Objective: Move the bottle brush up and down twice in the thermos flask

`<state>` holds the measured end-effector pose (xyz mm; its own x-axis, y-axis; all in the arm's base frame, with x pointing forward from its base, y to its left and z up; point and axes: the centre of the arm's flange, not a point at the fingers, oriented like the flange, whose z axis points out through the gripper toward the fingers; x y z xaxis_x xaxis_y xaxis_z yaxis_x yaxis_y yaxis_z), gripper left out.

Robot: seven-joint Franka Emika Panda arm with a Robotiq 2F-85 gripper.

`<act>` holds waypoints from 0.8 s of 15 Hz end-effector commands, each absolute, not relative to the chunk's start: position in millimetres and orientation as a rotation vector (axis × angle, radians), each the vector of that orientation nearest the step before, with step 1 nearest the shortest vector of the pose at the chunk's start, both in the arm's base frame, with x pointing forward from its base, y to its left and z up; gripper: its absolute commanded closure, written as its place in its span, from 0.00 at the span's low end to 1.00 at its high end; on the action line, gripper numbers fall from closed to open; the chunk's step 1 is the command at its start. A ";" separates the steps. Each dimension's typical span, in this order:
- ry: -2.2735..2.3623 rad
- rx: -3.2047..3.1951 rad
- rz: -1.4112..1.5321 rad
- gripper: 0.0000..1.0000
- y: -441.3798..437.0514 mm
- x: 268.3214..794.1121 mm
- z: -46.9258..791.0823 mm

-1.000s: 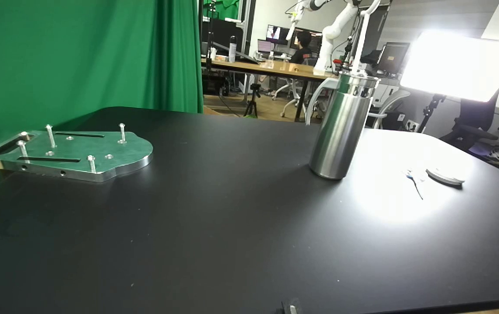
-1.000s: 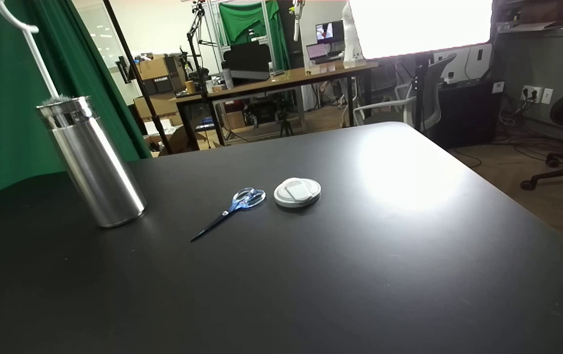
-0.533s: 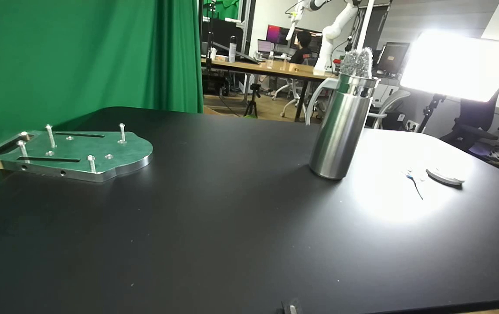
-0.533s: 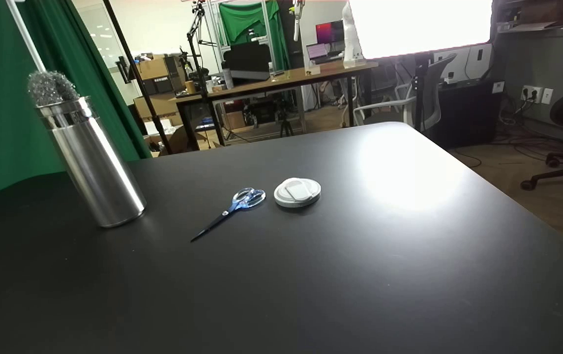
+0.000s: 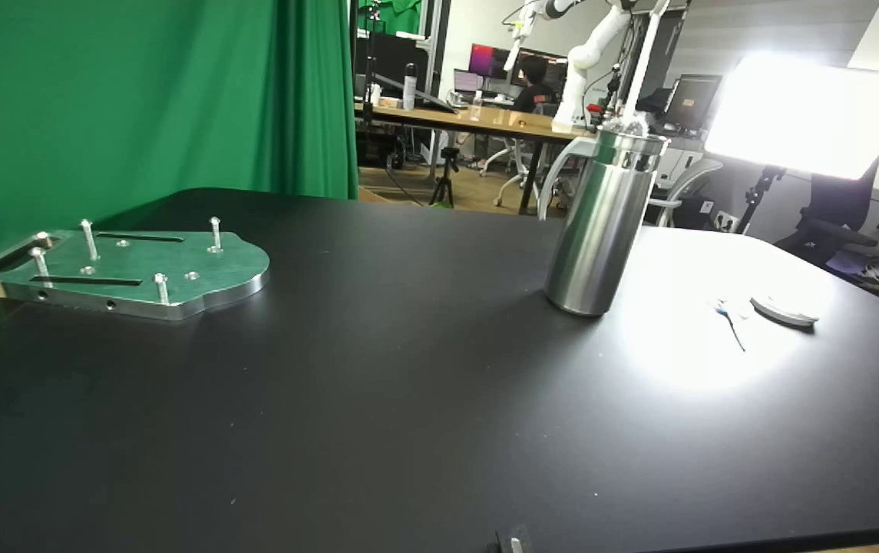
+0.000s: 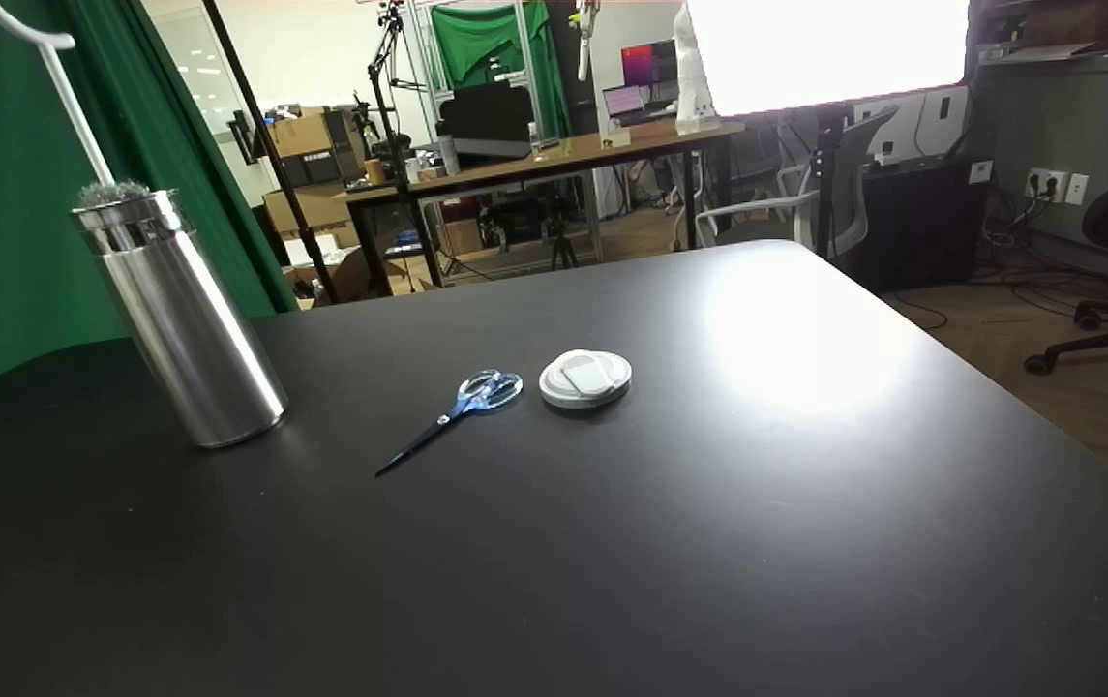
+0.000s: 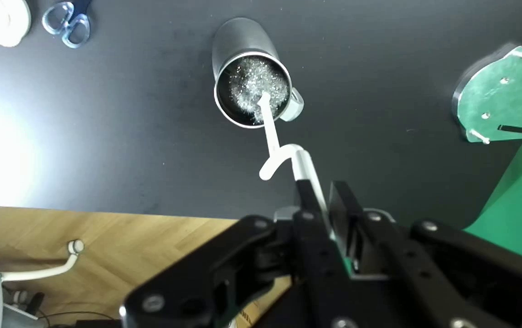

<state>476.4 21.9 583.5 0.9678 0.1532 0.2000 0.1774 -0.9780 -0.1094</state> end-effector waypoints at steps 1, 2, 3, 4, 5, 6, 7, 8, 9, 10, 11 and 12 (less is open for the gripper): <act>-0.198 -2.981 -0.216 0.96 17.0 479.6 563.6; -0.187 -2.981 -0.191 0.96 15.6 480.9 555.8; -0.177 -2.981 -0.167 0.96 14.4 482.2 548.5; -0.166 -2.983 -0.147 0.96 12.9 483.4 541.4; -0.155 -2.984 -0.126 0.96 11.8 484.8 533.8; -0.145 -2.986 -0.108 0.96 10.8 485.7 527.0; -0.134 -2.986 -0.083 0.96 9.8 486.5 518.3; -0.126 -2.987 -0.062 0.96 8.9 487.1 511.1; -0.116 -2.988 -0.039 0.96 8.3 487.4 502.3; -0.109 -2.991 -0.018 0.96 8.0 487.5 494.2; -0.104 -2.992 0.001 0.96 8.1 487.4 486.8; -0.099 -2.994 0.020 0.96 8.5 487.6 479.7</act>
<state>488.9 8.1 494.1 0.9938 0.1096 0.0175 0.1110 -0.9840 -0.1391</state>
